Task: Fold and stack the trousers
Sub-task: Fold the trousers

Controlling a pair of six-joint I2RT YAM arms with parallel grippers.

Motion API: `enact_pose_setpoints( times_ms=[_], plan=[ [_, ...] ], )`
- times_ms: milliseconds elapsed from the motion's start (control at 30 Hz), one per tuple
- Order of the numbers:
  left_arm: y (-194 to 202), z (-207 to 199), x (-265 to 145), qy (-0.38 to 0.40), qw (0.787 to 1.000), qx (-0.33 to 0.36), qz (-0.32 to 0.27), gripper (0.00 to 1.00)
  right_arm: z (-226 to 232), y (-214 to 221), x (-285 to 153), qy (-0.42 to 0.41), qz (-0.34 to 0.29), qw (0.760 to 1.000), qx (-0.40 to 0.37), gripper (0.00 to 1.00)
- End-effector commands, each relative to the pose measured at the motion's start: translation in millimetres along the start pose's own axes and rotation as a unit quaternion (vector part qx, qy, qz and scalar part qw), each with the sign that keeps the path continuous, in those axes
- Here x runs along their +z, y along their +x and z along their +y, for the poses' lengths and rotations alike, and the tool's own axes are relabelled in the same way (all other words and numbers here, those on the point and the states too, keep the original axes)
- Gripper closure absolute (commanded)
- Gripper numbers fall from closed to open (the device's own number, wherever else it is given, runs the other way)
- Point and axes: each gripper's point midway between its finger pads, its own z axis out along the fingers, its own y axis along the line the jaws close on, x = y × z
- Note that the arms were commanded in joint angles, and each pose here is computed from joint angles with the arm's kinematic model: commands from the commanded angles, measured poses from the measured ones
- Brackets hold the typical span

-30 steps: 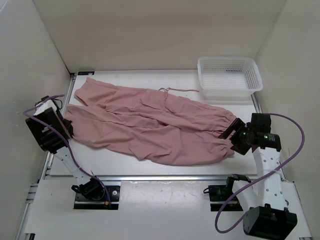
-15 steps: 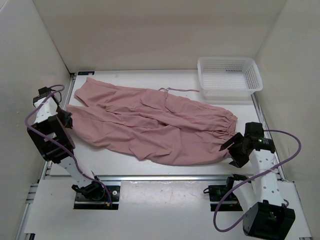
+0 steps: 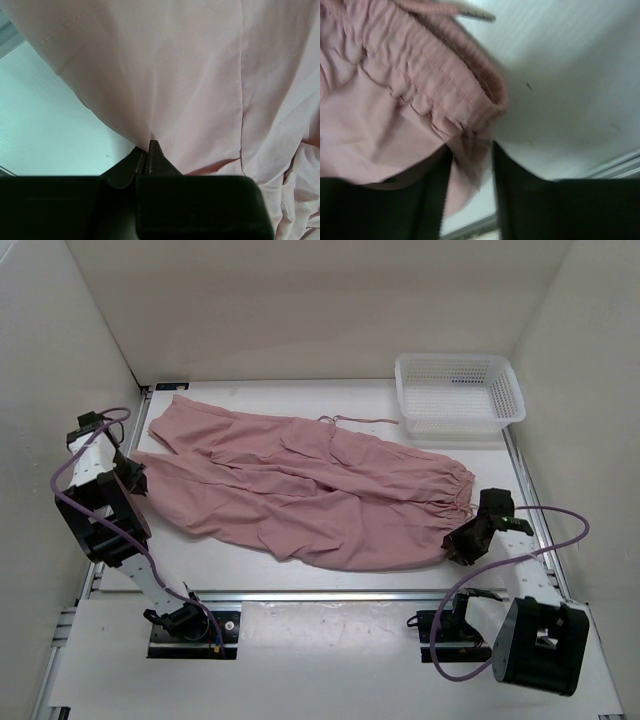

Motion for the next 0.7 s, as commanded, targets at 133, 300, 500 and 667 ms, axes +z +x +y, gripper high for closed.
enact_pose_setpoints(
  times_ms=[133, 300, 500, 667],
  plan=[
    [-18, -10, -43, 0.031, 0.999, 0.010, -0.044, 0.90, 32, -55, -7, -0.021, -0.094, 0.995, 0.014, 1.00],
    [-24, -10, -64, 0.038, 0.997, 0.009, -0.064, 0.90, 46, -83, -77, -0.058, -0.184, 0.981, -0.018, 1.00],
    [-25, -11, -97, 0.061, 0.994, 0.007, -0.089, 0.90, 37, -72, -125, -0.049, -0.179, 0.982, -0.038, 1.00],
    [-32, -33, -122, 0.098, 0.988, 0.027, -0.115, 0.90, 27, -76, -143, -0.038, -0.211, 0.976, -0.041, 1.00]
  ],
)
